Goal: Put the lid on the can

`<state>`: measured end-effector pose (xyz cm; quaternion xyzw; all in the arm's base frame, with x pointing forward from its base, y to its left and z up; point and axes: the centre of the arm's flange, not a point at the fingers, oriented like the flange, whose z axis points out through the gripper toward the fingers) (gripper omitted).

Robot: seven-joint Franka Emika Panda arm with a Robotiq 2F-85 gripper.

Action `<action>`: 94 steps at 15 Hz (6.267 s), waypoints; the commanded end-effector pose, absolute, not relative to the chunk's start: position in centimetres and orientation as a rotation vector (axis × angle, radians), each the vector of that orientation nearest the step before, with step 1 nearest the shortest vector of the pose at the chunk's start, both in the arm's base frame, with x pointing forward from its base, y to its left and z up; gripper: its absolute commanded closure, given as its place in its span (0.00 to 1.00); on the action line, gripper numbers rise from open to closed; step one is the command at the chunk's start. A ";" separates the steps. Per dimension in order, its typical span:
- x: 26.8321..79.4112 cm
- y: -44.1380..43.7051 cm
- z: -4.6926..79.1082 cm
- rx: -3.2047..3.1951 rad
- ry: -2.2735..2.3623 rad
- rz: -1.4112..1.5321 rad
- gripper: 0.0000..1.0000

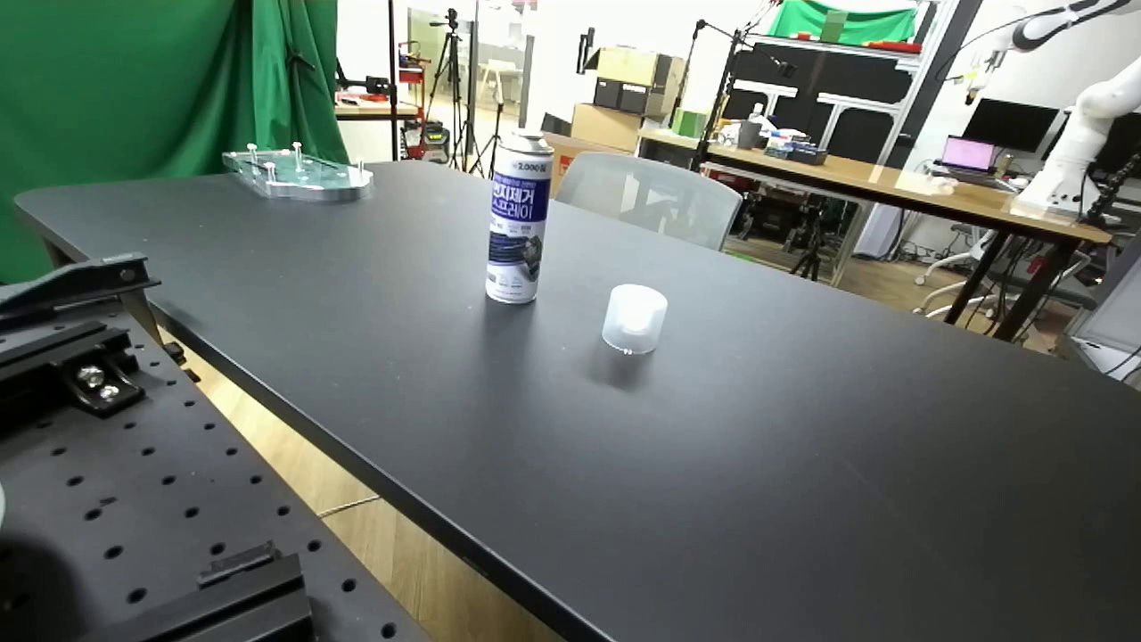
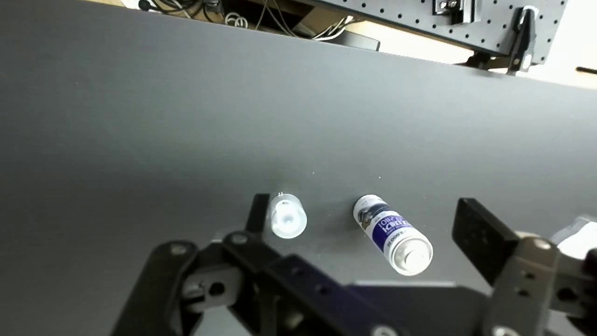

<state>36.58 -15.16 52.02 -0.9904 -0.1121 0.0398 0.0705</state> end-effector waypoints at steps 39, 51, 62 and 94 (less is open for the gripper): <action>48.3 -10.2 16.5 -3.116 -0.436 0.062 0.00; 52.9 -8.7 14.9 -3.131 -0.412 0.011 0.25; 53.6 -7.8 20.8 -3.126 -0.335 0.047 0.60; 50.4 8.8 34.6 -3.087 -0.664 0.113 0.60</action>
